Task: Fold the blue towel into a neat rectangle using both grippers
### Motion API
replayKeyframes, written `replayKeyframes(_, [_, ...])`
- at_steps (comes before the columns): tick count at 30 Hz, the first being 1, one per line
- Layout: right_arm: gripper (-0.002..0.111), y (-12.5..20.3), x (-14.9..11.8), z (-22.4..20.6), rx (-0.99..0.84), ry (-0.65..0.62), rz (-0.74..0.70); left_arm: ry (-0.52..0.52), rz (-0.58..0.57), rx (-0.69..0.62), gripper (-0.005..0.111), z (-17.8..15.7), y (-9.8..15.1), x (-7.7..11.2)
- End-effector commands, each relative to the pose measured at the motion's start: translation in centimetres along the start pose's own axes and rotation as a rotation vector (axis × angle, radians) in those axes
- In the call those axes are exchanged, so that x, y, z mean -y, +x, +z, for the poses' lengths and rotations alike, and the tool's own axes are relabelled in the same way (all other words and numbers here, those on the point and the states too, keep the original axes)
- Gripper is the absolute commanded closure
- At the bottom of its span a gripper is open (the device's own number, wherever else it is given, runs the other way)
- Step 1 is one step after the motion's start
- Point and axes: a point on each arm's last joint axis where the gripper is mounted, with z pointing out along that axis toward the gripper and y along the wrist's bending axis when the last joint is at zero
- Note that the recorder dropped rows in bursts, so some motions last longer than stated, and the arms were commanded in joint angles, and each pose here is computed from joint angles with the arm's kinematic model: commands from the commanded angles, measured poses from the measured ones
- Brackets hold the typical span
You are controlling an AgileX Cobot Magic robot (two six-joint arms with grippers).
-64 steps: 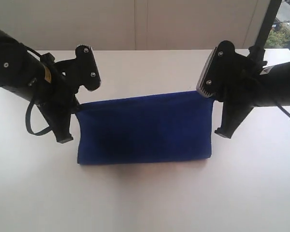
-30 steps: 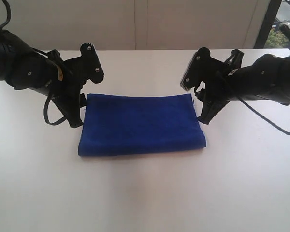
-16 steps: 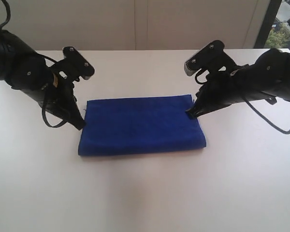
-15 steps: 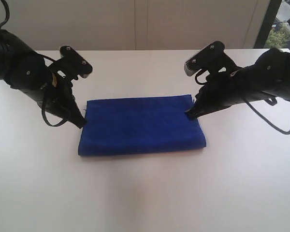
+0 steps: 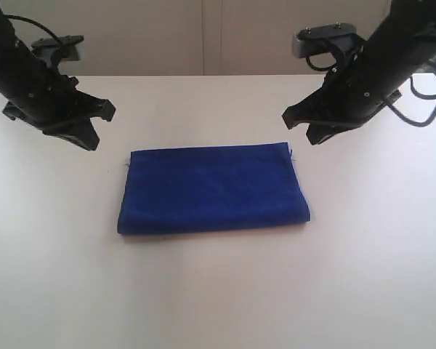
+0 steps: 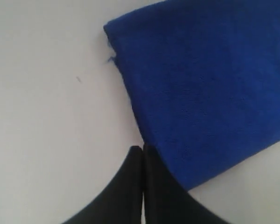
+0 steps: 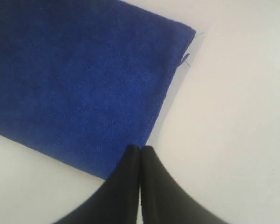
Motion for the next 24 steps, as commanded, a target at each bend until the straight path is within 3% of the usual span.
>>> replayKeyframes(1, [0.108,0.8,1.8,4.1,-0.158,0.102,0.058,0.073,-0.080,-0.140,0.107,3.2,0.6,-1.5])
replayKeyframes(5, [0.108,1.5,3.0,6.5,-0.232,0.190,0.070,0.065,-0.092,-0.163,0.107,5.1,0.6,-2.3])
replayKeyframes(12, [0.108,1.7,2.6,8.5,-0.179,0.136,0.133,0.036,-0.109,-0.137,0.107,7.4,0.6,-3.2])
replayKeyframes(24, [0.108,3.8,0.8,10.9,-0.258,0.055,0.139,0.028,-0.111,-0.120,0.107,7.7,0.6,-3.4])
